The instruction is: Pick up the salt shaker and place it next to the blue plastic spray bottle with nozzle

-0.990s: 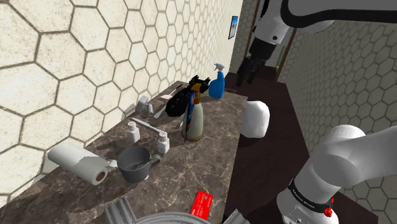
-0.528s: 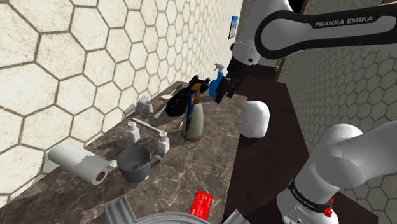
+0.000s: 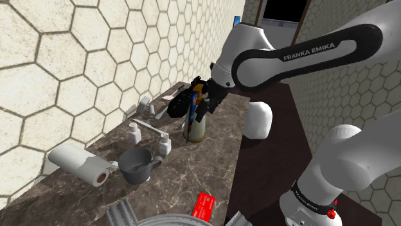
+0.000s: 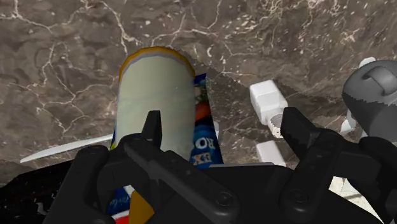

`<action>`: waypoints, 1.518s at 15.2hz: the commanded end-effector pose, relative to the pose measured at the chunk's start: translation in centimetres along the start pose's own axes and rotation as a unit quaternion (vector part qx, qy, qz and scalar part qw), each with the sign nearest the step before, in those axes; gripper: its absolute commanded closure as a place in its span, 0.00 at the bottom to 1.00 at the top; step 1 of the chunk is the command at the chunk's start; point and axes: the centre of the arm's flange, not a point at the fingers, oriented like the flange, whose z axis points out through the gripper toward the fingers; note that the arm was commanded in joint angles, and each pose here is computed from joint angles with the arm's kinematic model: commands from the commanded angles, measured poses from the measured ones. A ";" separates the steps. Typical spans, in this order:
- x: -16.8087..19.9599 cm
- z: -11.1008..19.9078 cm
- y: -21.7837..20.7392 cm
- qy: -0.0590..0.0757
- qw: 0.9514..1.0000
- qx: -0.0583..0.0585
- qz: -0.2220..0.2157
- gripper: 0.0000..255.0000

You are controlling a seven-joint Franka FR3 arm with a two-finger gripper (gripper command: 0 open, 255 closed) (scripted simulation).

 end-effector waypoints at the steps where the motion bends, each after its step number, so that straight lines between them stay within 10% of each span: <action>1: 0.9 2.1 -1.4 0.007 1.000 0.000 -0.010 0.00; 12: 4.0 13.1 -9.9 0.037 0.997 -0.005 -0.065 0.00; 23: 4.3 17.1 -9.9 0.037 0.997 -0.005 -0.065 0.00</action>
